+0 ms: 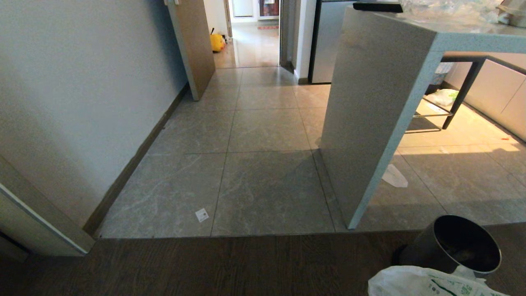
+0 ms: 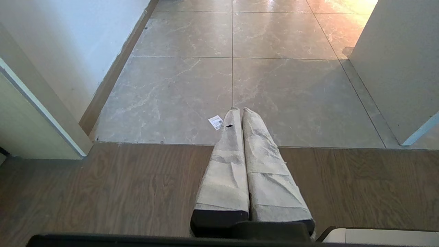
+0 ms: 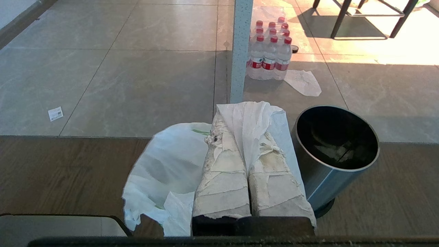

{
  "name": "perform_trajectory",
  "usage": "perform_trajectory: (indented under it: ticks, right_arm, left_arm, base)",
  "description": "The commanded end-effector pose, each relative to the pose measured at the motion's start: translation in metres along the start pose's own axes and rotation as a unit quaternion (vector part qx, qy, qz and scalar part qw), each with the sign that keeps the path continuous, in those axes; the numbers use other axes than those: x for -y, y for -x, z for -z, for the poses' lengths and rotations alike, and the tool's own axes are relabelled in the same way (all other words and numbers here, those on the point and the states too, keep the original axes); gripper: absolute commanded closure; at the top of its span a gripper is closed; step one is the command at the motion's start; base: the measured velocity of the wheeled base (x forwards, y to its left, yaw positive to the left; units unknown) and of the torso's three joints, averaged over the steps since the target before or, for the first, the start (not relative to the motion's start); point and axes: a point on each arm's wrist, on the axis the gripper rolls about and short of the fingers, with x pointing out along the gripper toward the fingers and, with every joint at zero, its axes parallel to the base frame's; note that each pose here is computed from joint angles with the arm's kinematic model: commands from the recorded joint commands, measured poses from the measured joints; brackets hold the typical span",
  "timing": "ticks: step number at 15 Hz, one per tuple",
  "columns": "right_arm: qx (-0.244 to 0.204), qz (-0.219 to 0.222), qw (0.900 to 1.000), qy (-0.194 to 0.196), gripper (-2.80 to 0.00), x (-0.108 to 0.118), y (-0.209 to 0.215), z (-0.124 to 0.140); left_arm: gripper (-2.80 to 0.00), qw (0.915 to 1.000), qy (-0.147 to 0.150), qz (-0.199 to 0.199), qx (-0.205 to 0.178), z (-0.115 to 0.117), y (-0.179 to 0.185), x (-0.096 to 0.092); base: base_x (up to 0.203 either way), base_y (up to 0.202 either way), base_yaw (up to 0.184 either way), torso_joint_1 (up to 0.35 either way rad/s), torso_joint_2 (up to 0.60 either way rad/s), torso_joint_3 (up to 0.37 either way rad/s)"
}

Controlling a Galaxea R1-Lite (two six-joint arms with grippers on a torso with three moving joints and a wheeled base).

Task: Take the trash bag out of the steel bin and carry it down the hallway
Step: Put the trash bag at the door

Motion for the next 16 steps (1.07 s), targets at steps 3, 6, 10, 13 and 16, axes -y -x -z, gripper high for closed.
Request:
perform_trajectory:
  ticks: [3, 6, 10, 13, 16]
  right_arm:
    - [0.000, -0.001, 1.000, 0.000, 0.00, 0.0000, -0.0001, -0.0001]
    - [0.000, 0.000, 1.000, 0.000, 0.00, 0.0000, -0.0001, -0.0001]
    - [0.000, 0.000, 1.000, 0.000, 0.00, 0.0000, -0.0001, -0.0001]
    - [0.000, 0.000, 1.000, 0.000, 0.00, 0.0000, -0.0001, -0.0001]
    - [0.000, 0.000, 1.000, 0.000, 0.00, 0.0000, -0.0001, -0.0001]
  left_arm:
    - [0.00, 1.0000, 0.001, -0.001, 0.000, 0.0000, 0.0000, 0.0000]
    - [0.00, 1.0000, 0.001, -0.001, 0.000, 0.0000, 0.0000, 0.0000]
    - [0.00, 1.0000, 0.001, -0.001, 0.000, 0.0000, 0.0000, 0.0000]
    - [0.00, 1.0000, 0.001, -0.001, 0.000, 0.0000, 0.0000, 0.0000]
    - [0.00, 1.0000, 0.001, -0.001, 0.000, 0.0000, 0.0000, 0.0000]
  base:
    - [0.048, 0.000, 0.000, 0.002, 0.00, 0.001]
    - [0.193, 0.000, 0.000, 0.003, 0.00, 0.004]
    - [0.187, 0.000, 0.000, 0.000, 0.00, 0.003]
    - [0.189, 0.000, -0.001, 0.005, 0.00, 0.003]
    - [0.189, 0.000, 0.001, 0.005, 0.00, 0.002]
